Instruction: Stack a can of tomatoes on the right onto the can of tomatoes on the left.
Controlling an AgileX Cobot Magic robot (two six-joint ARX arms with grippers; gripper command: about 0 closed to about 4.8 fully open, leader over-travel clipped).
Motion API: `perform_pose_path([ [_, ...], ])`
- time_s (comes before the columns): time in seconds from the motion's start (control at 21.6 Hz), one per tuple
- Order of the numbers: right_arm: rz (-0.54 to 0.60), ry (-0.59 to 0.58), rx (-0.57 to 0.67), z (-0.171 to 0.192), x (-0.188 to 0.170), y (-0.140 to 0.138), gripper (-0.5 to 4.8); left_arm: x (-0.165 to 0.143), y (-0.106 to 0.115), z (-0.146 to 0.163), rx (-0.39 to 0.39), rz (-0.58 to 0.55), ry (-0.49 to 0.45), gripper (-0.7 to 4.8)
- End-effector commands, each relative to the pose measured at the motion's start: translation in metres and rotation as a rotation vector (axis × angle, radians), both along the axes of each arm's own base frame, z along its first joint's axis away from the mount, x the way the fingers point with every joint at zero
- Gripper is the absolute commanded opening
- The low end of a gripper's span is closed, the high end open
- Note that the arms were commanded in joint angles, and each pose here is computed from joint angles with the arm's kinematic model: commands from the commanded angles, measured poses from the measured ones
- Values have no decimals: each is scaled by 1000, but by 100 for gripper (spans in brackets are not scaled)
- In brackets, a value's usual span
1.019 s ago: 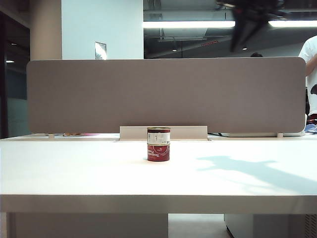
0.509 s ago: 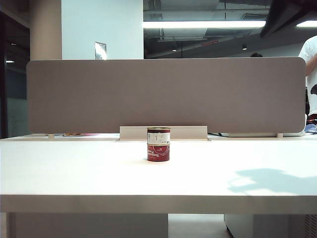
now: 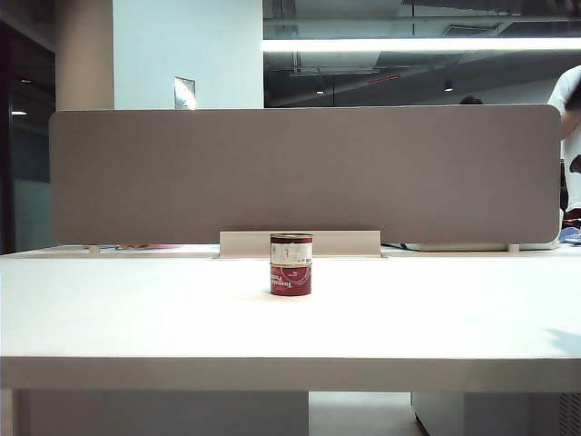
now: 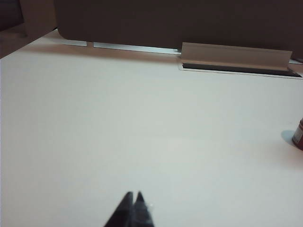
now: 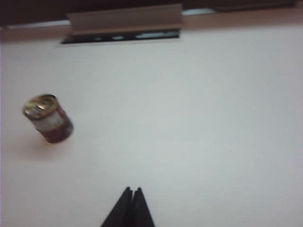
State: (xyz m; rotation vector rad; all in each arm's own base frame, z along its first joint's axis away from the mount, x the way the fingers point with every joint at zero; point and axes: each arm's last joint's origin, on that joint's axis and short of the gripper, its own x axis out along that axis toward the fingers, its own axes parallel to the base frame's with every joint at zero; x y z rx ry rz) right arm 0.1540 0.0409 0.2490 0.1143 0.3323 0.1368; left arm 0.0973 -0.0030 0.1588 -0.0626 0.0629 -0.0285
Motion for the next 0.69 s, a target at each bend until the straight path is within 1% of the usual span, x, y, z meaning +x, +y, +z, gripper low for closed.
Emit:
perform_pose_path([
  [0.05,-25,-20,2,-18,-5,-2,-1,0,0,3,3,-3,-16,-6],
  [0.14,-35,-65,22,-32,-13,-6,-1,0,0,3,3,-3,-16,-6],
  [0.19,-57,-68,44,-39,-15,-10,-1,0,0,3,3,-3,-16,-6],
  [0.32,-66,-72,85,-50,-22,-23,-1,0,0,3,3,-3,-16,-6],
  [0.42,-117,-107,102,-55,-29,-33,-1,0,0,3,3,-2,-16,-6],
  [0.46,-150,-146,104,-58,-35,-38,-1,0,0,3,3,-2,-16,-6],
  [0.6,-145,-215,113,-64,-46,-39,-1,0,0,3,3,-2,-15,-6],
  [0.69,-145,-234,113,-65,-50,-40,-1,0,0,3,3,-3,-15,-6],
])
